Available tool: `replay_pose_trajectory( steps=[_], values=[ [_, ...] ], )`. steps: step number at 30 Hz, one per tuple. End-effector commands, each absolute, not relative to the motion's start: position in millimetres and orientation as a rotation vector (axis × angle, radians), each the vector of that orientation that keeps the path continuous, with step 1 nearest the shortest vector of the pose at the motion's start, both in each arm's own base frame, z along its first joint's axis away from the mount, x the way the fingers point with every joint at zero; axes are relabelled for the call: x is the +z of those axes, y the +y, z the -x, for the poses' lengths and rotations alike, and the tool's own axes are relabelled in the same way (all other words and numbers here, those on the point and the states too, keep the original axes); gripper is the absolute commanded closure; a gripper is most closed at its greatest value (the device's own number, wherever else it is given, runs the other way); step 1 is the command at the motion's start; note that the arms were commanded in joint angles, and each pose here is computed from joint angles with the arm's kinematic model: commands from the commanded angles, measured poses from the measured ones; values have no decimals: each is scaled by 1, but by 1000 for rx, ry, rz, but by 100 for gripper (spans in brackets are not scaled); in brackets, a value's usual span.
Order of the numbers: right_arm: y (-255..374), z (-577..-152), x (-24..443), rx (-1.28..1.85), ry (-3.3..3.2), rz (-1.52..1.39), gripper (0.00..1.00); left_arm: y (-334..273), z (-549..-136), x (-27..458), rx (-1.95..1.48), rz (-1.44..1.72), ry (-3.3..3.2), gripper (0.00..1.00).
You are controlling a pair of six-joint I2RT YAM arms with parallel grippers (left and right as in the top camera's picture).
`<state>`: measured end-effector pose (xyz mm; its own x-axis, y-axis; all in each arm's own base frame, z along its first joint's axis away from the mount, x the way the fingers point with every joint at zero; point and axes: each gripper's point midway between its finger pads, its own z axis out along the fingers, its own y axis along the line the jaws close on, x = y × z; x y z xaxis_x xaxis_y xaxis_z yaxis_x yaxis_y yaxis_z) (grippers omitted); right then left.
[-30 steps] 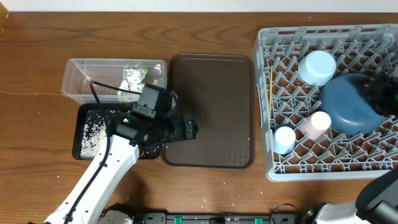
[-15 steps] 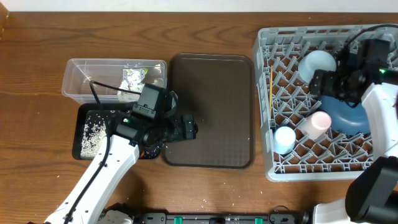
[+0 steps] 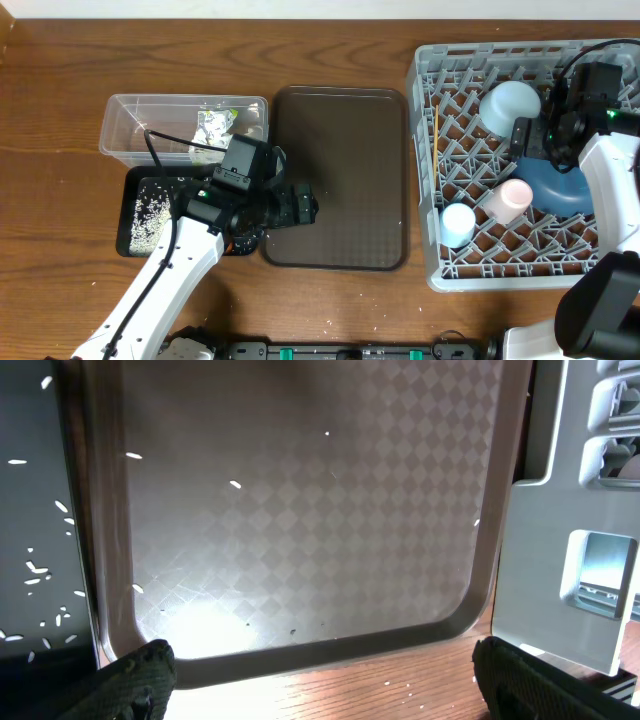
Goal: Sort waste into correct bins and load items into the dishwasher rack
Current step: 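Open the right gripper to release the plate in the rack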
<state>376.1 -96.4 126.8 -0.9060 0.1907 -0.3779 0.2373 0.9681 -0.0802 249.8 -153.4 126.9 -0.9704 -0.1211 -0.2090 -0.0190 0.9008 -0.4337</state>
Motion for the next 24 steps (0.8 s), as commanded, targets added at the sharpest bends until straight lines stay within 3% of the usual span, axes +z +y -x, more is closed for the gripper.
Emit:
replay_pose_trajectory(
  steps=[1, 24],
  values=[
    [-96, -374, 133, -205, 2732, -290, 1, -153, -255, 133, -636, 102, 2815, 3],
    [-96, -374, 128, -203, 2746, -288, 1, -153, -255, 133, -636, 102, 2815, 3]
  ],
)
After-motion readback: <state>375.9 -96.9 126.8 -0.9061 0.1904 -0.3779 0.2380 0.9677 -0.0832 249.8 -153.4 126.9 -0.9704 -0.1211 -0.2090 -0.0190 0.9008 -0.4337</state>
